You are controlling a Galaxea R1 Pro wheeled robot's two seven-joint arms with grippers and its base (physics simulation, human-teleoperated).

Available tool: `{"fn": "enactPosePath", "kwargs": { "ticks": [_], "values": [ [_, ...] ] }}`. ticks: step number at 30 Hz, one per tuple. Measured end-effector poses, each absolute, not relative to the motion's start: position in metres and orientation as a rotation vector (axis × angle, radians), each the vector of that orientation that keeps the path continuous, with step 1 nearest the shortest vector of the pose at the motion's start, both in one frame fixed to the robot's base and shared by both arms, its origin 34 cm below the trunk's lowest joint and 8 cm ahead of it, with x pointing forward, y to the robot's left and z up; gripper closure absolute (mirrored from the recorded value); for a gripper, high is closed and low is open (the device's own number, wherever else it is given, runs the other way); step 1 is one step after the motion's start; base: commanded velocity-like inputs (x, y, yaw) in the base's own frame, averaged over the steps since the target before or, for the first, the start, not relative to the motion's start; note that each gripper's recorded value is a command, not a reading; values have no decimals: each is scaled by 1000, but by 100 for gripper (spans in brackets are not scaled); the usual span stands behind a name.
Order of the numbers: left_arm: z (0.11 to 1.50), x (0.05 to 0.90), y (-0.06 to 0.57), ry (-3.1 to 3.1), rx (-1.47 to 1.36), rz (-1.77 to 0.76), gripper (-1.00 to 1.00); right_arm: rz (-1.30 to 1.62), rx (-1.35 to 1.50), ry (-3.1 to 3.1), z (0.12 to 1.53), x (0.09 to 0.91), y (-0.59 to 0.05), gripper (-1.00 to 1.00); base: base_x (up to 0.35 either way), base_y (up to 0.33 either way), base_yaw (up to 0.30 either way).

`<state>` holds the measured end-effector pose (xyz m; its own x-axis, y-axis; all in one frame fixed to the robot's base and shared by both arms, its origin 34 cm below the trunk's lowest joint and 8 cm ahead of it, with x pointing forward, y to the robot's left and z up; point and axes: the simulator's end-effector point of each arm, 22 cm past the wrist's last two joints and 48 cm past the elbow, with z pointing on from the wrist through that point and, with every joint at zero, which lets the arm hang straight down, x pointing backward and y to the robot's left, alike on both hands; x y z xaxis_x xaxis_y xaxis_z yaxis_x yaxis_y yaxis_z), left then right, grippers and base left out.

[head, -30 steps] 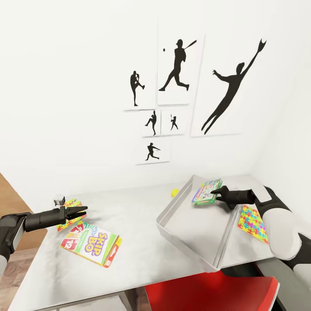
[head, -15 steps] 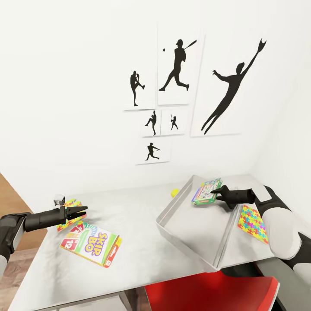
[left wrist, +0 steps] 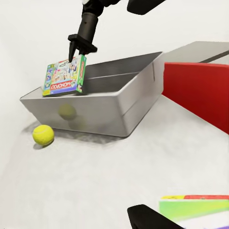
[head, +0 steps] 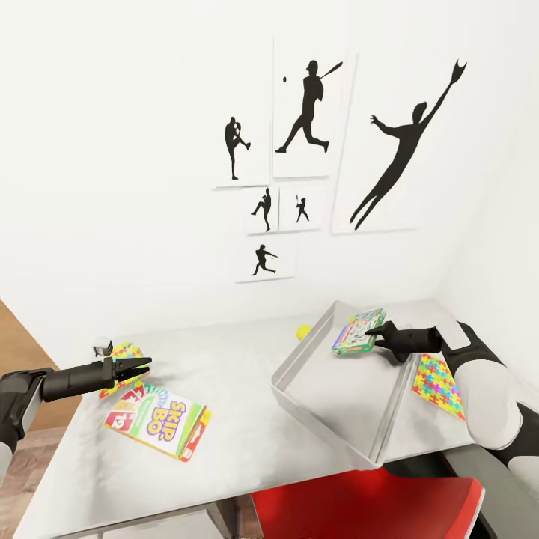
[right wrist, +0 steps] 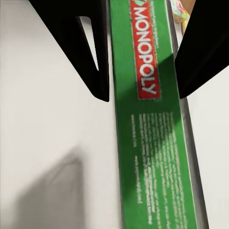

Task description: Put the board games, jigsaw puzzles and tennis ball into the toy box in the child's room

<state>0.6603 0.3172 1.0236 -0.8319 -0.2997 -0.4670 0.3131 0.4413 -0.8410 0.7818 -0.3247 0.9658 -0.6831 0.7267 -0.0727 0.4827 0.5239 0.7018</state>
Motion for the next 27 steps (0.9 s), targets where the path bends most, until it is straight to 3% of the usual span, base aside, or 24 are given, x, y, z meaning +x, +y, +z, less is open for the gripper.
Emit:
{"fn": "enactPosePath", "kwargs": {
  "ticks": [27],
  "values": [
    [1006,661,317,2152,-13,-1420,-100,937,1024,2435,944,780,-326,100,0,0,0]
  ]
}}
